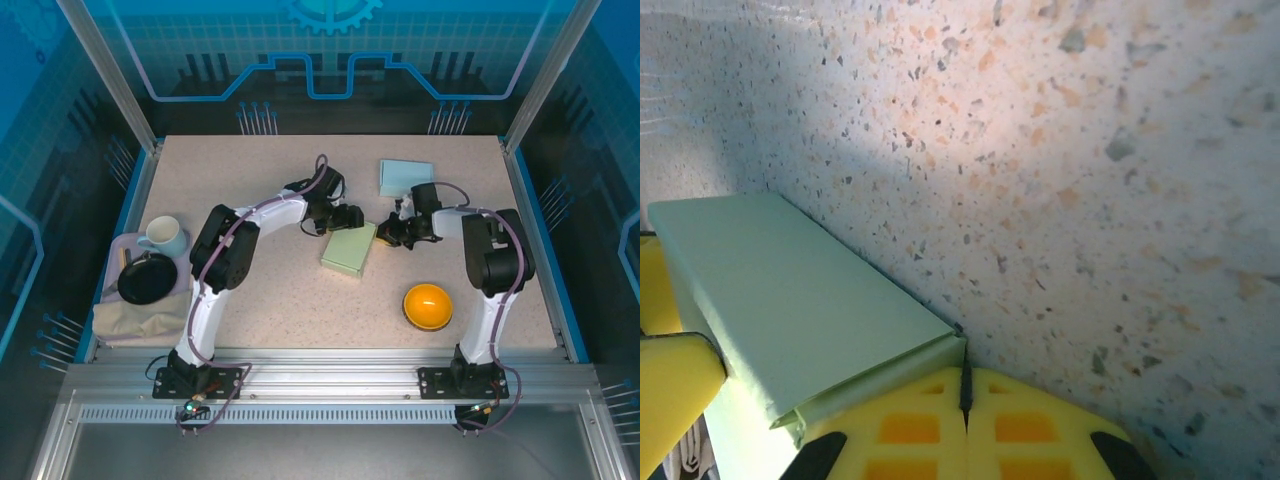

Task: Fold the paper box

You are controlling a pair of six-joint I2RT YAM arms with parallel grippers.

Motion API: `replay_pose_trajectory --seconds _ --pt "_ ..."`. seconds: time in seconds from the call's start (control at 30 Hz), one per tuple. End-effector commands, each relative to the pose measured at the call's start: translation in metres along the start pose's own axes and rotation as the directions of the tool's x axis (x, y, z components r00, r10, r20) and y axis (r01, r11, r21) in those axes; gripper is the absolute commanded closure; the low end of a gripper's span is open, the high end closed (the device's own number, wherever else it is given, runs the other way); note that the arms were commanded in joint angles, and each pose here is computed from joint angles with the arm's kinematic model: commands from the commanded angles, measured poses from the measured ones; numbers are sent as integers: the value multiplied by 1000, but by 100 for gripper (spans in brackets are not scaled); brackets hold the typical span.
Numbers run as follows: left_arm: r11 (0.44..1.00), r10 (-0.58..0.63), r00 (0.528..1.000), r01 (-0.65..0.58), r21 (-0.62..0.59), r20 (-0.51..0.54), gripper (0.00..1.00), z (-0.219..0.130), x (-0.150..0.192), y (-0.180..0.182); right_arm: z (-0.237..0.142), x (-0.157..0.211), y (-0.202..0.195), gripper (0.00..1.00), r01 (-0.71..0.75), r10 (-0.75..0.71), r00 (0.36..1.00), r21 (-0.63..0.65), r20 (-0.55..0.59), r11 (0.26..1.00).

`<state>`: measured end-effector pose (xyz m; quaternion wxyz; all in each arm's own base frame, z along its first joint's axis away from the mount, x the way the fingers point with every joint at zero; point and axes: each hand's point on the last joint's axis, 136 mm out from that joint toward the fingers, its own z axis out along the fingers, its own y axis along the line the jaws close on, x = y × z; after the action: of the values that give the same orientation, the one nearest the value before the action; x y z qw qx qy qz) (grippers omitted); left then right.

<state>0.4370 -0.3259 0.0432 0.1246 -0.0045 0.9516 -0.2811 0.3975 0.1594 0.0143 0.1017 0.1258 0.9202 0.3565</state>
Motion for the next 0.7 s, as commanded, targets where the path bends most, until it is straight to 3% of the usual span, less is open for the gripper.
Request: replay_pose_trajectory --seconds 0.0,0.23,0.5,0.67 --pt "995 -39 999 39 95 3 22 -34 -5 -20 -11 7 -5 100 -30 30 1000 19 8 999" --pt "996 -88 989 90 -9 119 19 -74 -18 24 -42 12 -15 100 -45 41 998 113 37 993" --pt "991 -119 991 115 64 60 20 -77 39 30 -56 58 -10 100 -48 48 999 155 3 987" --pt "990 -120 992 118 71 24 19 -65 66 27 -42 94 1 100 -8 19 999 197 -51 980"
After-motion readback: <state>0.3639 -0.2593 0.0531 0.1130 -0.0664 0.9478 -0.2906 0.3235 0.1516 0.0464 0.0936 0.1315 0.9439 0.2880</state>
